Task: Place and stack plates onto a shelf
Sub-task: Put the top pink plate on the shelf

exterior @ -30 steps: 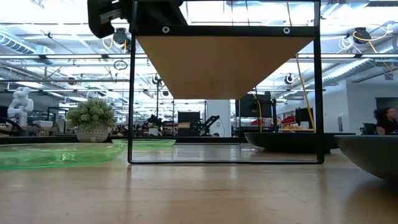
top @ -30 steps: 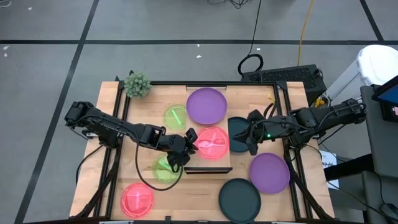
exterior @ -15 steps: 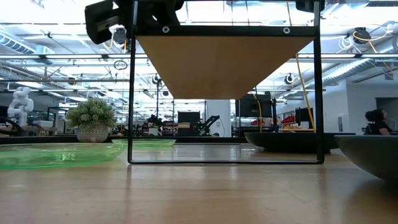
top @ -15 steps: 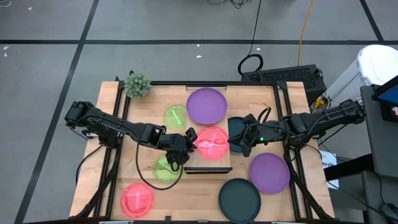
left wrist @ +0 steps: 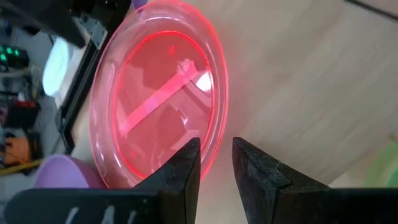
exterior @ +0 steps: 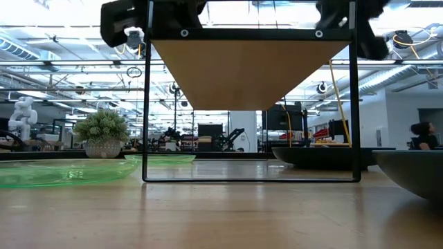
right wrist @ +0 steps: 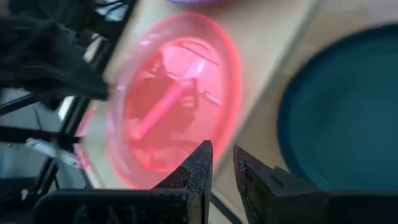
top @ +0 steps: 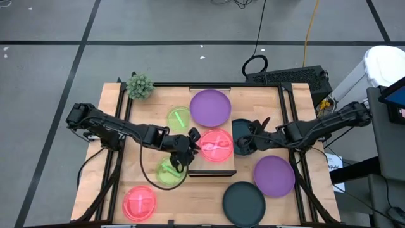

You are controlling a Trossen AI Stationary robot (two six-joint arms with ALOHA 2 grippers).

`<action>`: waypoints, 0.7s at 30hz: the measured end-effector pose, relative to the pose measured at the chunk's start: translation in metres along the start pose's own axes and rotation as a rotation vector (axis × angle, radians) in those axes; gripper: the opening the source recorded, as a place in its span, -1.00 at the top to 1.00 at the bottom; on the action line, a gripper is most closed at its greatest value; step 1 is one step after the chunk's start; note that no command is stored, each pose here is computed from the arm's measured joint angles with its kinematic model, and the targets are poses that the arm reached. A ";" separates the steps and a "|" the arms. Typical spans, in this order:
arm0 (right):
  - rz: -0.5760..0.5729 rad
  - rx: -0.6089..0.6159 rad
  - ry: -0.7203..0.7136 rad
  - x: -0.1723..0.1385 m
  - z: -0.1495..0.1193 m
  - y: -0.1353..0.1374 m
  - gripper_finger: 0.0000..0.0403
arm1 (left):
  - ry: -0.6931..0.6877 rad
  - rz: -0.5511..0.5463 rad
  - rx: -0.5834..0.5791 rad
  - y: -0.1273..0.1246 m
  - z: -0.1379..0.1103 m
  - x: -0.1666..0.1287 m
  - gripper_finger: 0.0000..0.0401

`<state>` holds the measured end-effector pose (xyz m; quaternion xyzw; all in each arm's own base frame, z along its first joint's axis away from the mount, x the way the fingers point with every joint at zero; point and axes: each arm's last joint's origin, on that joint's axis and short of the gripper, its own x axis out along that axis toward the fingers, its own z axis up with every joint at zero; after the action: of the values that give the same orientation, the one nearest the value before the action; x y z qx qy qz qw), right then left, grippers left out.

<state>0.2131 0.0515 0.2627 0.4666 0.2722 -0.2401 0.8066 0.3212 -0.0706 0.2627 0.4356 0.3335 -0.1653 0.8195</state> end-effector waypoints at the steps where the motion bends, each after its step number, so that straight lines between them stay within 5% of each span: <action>1: -0.008 0.015 0.002 0.002 -0.001 -0.002 0.76 | 0.004 0.005 -0.027 -0.001 0.001 0.000 0.50; 15: 0.050 0.050 -0.020 0.020 -0.010 -0.018 0.76 | 0.007 0.190 -0.397 -0.005 0.015 -0.049 0.50; 21: 0.061 0.052 -0.022 0.020 -0.010 -0.017 0.77 | 0.017 0.186 -0.455 -0.007 0.013 -0.056 0.50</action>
<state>0.2147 0.0503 0.2349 0.4929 0.2426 -0.2278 0.8040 0.2820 -0.0858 0.3024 0.2701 0.3276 -0.0060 0.9054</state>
